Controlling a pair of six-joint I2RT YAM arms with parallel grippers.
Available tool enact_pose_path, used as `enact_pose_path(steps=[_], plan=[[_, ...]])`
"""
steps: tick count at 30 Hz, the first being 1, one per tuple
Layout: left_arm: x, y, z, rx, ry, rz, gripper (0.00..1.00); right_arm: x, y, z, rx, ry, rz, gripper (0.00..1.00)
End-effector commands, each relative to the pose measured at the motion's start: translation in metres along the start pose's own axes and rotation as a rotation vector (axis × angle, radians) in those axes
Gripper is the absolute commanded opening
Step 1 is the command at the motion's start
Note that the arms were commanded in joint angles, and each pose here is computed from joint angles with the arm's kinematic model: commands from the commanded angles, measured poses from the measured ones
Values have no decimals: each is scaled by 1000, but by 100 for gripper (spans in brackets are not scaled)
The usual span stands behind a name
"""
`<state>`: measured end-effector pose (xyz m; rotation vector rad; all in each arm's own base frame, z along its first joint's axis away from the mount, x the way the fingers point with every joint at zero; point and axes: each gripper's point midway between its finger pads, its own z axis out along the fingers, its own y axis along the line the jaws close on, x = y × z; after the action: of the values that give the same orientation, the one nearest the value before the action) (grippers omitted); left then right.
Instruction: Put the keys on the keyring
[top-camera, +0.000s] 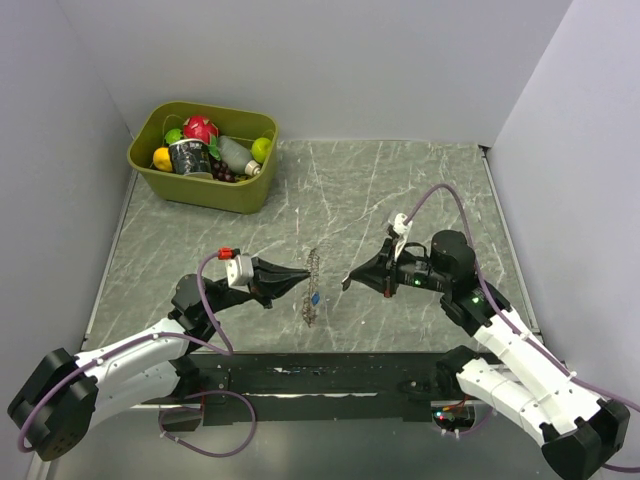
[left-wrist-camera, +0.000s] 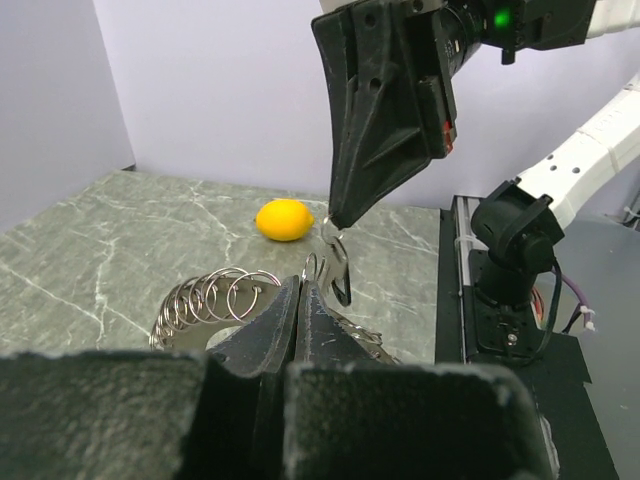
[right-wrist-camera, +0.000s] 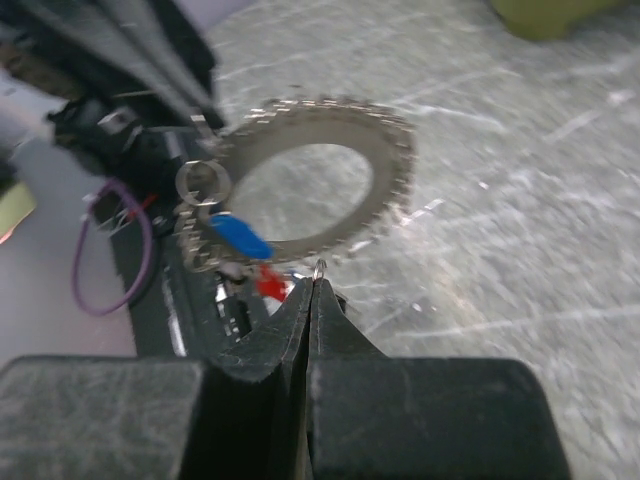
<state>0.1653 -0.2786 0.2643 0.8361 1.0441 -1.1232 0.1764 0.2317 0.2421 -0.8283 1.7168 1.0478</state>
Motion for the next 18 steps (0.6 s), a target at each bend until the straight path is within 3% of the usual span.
enact_pose_path(steps=[1, 10, 18], plan=[[-34, -12, 8, 75, -92, 82, 1, -19, 31, -2, -182, -52, -129, 0], [-29, -24, 8, 148, -83, 79, 1, -30, 60, -9, -351, -74, -194, 0], [-25, -30, 14, 196, -59, 72, 1, -30, 65, -8, -396, -84, -181, 0]])
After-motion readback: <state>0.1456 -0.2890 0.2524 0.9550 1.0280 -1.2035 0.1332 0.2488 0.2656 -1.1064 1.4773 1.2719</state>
